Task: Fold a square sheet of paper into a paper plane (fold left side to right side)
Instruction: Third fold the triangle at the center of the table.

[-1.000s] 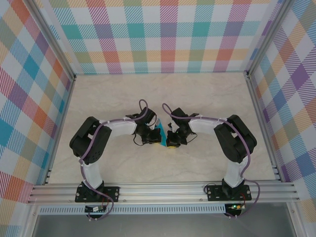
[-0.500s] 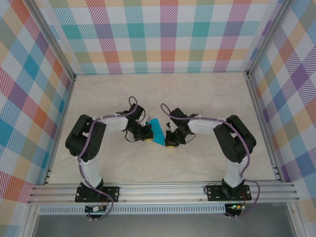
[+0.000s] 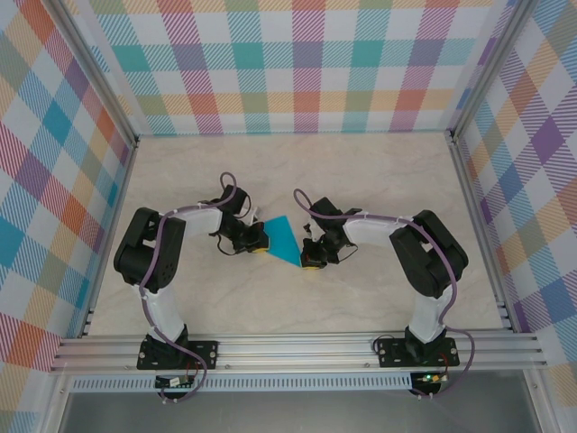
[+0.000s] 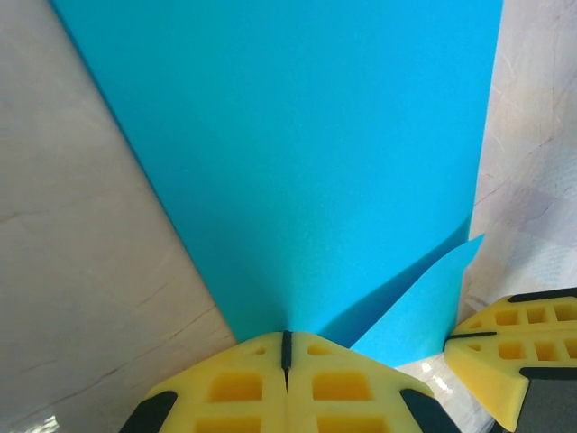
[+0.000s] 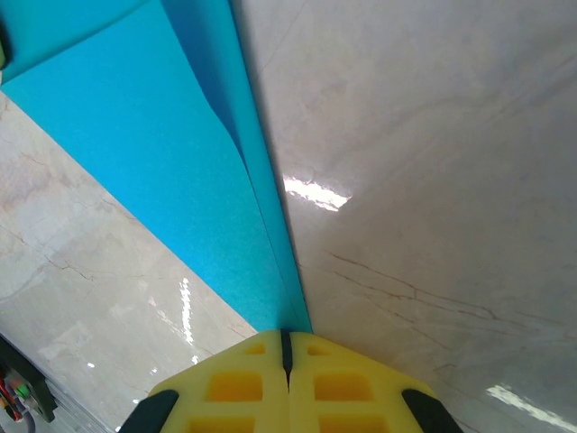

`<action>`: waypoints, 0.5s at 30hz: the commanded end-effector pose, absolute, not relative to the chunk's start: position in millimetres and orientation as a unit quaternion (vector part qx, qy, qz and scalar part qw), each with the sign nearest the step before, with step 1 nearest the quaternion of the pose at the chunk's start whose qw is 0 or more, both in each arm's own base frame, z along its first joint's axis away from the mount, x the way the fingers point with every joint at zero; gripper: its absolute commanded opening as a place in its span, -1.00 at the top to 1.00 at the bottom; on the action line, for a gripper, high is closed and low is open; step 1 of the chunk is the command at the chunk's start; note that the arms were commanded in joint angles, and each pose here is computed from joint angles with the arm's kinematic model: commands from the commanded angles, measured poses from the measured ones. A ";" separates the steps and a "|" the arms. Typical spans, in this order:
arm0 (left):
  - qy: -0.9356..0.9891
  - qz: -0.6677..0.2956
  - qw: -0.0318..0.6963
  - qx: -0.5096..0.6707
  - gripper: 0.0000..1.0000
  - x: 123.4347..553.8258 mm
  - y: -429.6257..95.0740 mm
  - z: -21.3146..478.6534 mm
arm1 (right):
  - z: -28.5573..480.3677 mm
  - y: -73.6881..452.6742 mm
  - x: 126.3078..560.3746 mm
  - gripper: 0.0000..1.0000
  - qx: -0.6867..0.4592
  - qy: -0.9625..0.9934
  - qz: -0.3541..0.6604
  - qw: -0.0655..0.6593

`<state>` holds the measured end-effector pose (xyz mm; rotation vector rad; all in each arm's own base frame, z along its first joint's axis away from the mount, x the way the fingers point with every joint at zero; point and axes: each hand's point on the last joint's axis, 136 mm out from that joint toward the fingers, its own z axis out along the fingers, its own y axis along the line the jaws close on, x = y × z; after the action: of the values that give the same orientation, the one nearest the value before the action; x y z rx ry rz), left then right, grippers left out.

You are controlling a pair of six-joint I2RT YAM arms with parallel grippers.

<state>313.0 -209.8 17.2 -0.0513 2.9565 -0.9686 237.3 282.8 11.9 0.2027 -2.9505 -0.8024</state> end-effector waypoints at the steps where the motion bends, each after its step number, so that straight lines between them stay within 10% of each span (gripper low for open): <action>1: 0.975 -0.211 0.022 -0.062 0.92 321.0 -154.8 -9.2 | -17.0 241.4 201.4 1.00 0.049 -0.978 -0.178 0.102; 15: 0.944 -0.309 0.093 -0.073 0.69 327.6 -175.5 65.8 | -6.7 249.5 204.0 1.00 0.050 -0.973 -0.205 0.089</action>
<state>328.1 -174.0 41.8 -0.1806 2.8789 -0.8487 230.2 278.6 13.0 0.2044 -2.9465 -0.8125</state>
